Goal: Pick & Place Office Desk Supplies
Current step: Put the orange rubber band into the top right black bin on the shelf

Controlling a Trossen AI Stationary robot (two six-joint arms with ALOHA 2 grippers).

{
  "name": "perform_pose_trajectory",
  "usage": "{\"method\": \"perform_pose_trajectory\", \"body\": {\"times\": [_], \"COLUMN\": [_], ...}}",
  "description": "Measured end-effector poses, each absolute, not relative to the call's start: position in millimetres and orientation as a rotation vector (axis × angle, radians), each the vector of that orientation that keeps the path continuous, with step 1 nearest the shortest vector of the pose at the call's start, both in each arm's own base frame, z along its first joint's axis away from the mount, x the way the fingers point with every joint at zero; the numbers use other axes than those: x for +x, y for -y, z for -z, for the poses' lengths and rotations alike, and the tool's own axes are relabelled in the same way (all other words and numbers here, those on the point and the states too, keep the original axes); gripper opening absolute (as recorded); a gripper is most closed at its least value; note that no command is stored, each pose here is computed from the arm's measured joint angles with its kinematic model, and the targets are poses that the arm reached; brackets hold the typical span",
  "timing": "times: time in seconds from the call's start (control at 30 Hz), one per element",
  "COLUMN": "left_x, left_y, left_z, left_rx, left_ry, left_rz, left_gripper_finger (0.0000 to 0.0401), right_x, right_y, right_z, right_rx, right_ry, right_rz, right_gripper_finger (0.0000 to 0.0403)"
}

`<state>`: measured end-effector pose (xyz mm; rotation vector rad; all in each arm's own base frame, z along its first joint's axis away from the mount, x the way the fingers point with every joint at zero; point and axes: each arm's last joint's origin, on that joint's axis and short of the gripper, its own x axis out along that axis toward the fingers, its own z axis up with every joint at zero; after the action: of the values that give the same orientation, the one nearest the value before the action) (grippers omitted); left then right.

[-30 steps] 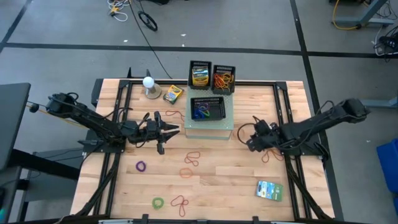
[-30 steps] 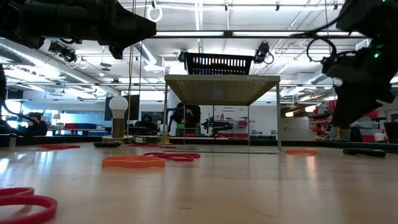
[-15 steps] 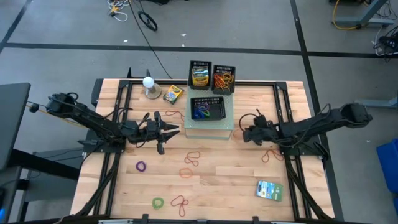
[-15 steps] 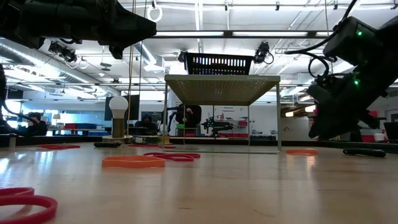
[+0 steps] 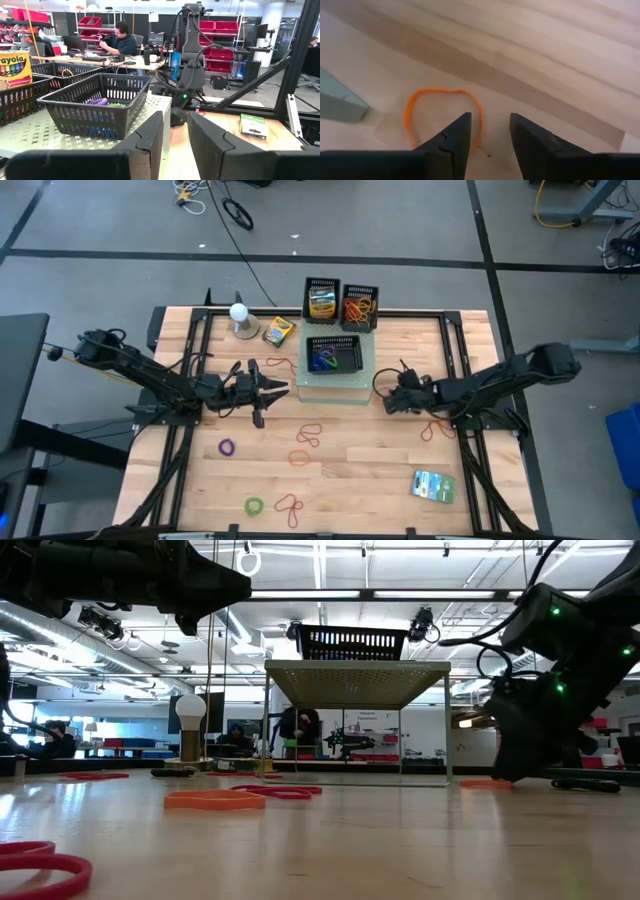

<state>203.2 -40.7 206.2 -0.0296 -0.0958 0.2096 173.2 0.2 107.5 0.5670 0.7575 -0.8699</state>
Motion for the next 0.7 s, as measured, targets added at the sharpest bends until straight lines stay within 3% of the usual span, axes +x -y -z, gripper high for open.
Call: {"method": "perform_pose_trajectory", "body": {"times": [0.2, 0.57, 0.7], "left_x": [203.2, 203.2, 203.2], "left_y": [40.7, 40.7, 40.7], "left_z": [-206.2, -206.2, -206.2], "left_rx": [-0.030, -0.030, -0.030], "left_ry": [0.096, 0.096, 0.096], "left_rz": [-0.209, -0.210, -0.209], "left_gripper_finger": [0.0097, 0.0097, 0.0097], "right_x": [182.8, 190.7, 194.8], "right_y": [-0.9, -6.8, -17.1], "right_z": [-104.9, -116.0, -126.8], "right_rx": [0.525, 0.528, 0.514], "right_ry": [-0.806, -0.917, -0.992], "right_rz": [0.891, 0.814, 0.774], "right_gripper_finger": [0.0129, 0.0021, 0.0005]}}
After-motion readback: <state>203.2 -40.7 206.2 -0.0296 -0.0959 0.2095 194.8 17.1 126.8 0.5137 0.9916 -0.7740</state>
